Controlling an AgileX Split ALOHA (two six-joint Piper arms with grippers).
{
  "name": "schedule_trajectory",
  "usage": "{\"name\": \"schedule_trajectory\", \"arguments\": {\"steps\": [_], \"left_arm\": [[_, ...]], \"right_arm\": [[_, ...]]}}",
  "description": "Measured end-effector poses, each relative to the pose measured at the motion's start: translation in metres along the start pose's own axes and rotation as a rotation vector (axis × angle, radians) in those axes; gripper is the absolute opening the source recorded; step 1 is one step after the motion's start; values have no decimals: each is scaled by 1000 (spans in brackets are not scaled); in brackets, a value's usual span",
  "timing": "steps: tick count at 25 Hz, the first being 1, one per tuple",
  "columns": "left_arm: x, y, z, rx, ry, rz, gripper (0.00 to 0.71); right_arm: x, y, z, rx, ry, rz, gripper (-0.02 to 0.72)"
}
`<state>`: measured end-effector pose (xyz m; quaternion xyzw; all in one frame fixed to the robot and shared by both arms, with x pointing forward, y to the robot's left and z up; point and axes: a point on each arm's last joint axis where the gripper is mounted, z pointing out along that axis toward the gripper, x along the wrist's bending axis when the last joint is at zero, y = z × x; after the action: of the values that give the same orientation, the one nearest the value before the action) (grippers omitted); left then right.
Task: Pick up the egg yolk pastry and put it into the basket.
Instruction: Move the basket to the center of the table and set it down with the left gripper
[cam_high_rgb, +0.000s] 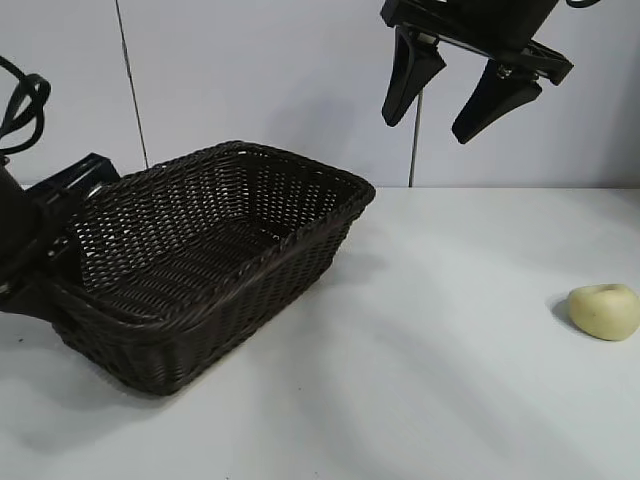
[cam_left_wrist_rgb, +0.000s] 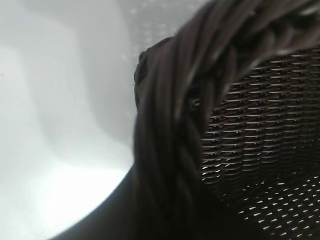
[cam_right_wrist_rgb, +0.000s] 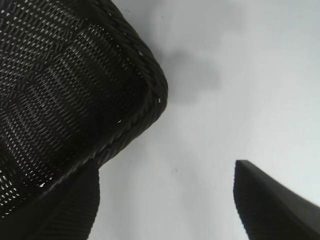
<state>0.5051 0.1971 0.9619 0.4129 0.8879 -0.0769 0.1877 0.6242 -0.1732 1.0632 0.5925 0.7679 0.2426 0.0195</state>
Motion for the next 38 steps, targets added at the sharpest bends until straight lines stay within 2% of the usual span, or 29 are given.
{"name": "schedule_trajectory", "arguments": {"steps": [6,14,24,27,32,38], "left_arm": [[-15,5,-9,16,-10,141,99],[-33,17,7,89,37,354,99],[-84,45,21,192,41,683,99],[-94,52,28,210,38,764,99],[-99,59,41,230,43,834,99],[-87,75,46,263,46,808,99]], "right_arm": [[0,0,0,2,1,0,540],[0,-1,0,14,2,0,540],[0,-1,0,16,2,0,540],[0,-2,0,17,2,0,540],[0,-2,0,25,3,0,540],[0,-2,0,25,3,0,540]]}}
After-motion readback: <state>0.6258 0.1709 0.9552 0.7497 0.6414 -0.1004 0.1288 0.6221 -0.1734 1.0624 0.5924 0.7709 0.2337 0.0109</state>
